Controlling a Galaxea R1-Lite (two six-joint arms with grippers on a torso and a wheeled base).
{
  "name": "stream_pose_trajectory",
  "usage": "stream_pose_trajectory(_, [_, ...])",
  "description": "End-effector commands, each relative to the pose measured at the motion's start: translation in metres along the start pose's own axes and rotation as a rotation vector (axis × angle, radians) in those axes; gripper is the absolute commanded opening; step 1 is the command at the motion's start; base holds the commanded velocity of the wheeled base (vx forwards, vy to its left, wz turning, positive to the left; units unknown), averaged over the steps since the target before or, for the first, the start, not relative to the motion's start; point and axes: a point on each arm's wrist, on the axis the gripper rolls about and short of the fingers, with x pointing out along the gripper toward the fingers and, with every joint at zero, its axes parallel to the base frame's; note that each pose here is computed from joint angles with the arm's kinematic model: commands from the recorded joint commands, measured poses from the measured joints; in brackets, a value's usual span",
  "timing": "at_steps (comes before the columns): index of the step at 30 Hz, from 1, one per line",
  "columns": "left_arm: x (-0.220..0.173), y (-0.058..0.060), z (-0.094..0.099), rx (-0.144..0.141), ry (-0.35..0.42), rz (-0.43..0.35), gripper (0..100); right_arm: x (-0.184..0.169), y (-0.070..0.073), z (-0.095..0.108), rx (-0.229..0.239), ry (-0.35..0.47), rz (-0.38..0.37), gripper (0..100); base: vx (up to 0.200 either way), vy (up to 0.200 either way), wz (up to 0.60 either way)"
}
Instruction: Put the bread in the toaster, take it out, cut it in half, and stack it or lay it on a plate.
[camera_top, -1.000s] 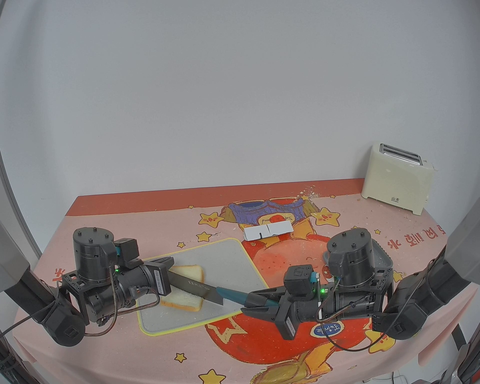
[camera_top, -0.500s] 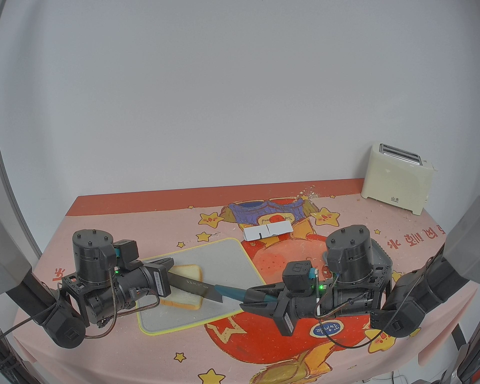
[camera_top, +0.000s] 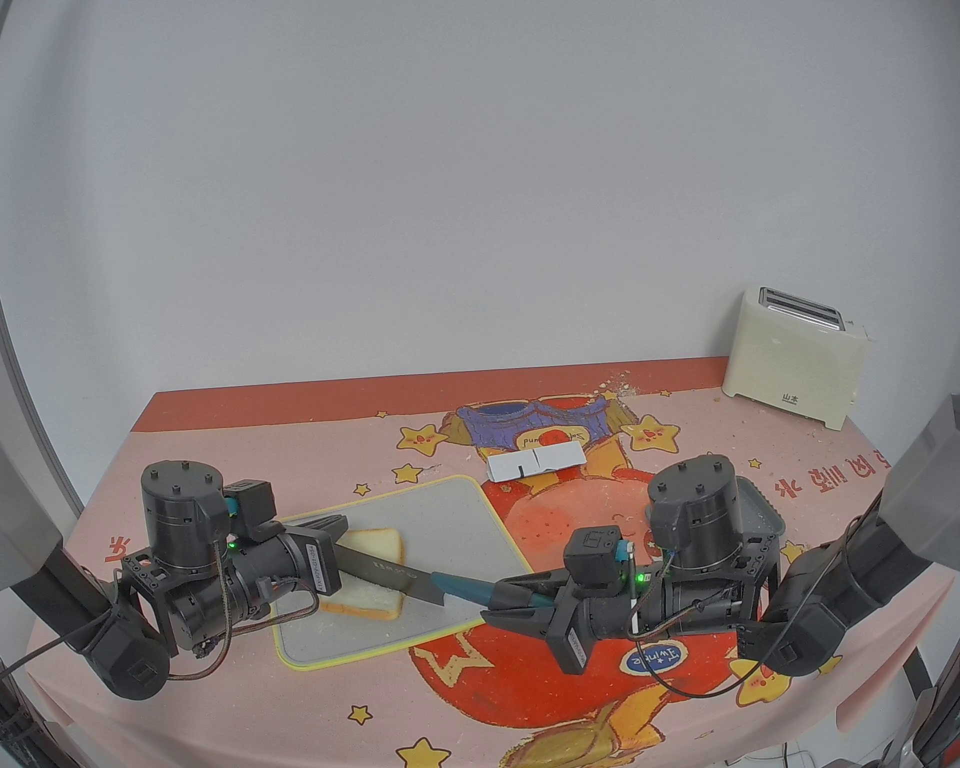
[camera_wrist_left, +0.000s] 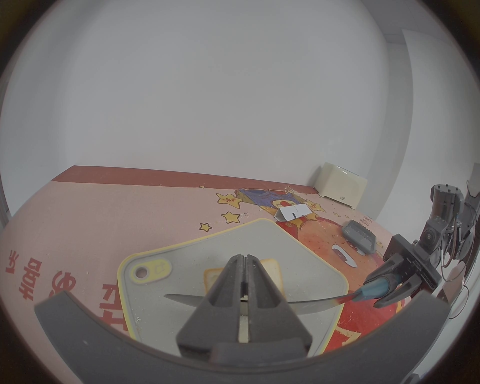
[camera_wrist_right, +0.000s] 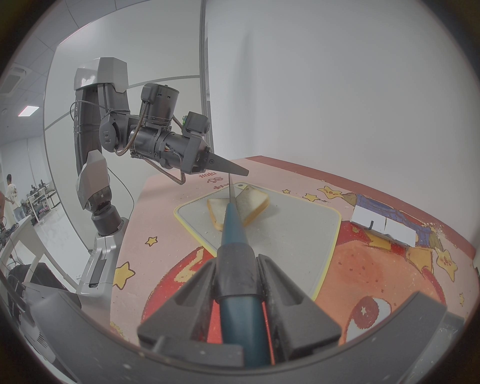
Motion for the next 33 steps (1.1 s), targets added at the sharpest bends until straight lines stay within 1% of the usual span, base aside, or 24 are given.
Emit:
stream_pose_trajectory(1, [-0.001, 0.001, -0.004, -0.002, 0.017, 0.007, 0, -0.001, 0.002, 0.003, -0.004, -0.01, 0.006, 0, 0.0, 0.0, 0.0])
stream_pose_trajectory(8, [-0.001, 0.003, -0.006, -0.003, 0.022, 0.011, 0, -0.002, 0.004, 0.009, -0.011, -0.029, 0.007, 0, 0.0, 0.0, 0.0])
stream_pose_trajectory(10, [-0.001, 0.002, -0.006, -0.003, 0.023, 0.01, 0, -0.002, 0.003, 0.01, 0.007, -0.033, 0.004, 0, 0.0, 0.0, 0.0])
stream_pose_trajectory(12, [-0.001, 0.002, -0.006, -0.003, 0.023, 0.01, 0, -0.002, 0.003, 0.01, 0.01, -0.034, 0.004, 0, 0.0, 0.0, 0.0])
stream_pose_trajectory(14, [-0.001, 0.002, -0.005, -0.003, 0.019, 0.01, 0, 0.0, 0.002, 0.008, 0.014, -0.025, -0.001, 0, 0.0, 0.0, 0.0])
stream_pose_trajectory(20, [-0.002, 0.0, 0.004, -0.001, -0.021, -0.003, 0, 0.004, 0.002, -0.001, 0.024, 0.007, -0.007, 0, 0.0, 0.0, 0.0])
stream_pose_trajectory(24, [-0.004, -0.001, 0.006, -0.001, -0.03, -0.007, 0, 0.005, -0.001, -0.003, 0.027, 0.013, -0.015, 0, 0.0, 0.0, 0.0])
stream_pose_trajectory(29, [-0.004, 0.0, 0.004, -0.003, -0.019, -0.004, 0, 0.004, -0.002, -0.002, 0.027, 0.009, -0.018, 0, 0.0, 0.0, 0.0])
stream_pose_trajectory(33, [-0.004, 0.001, -0.001, -0.005, -0.001, 0.003, 0, 0.002, 0.001, 0.003, 0.024, -0.005, -0.013, 0, 0.0, 0.0, 0.0])
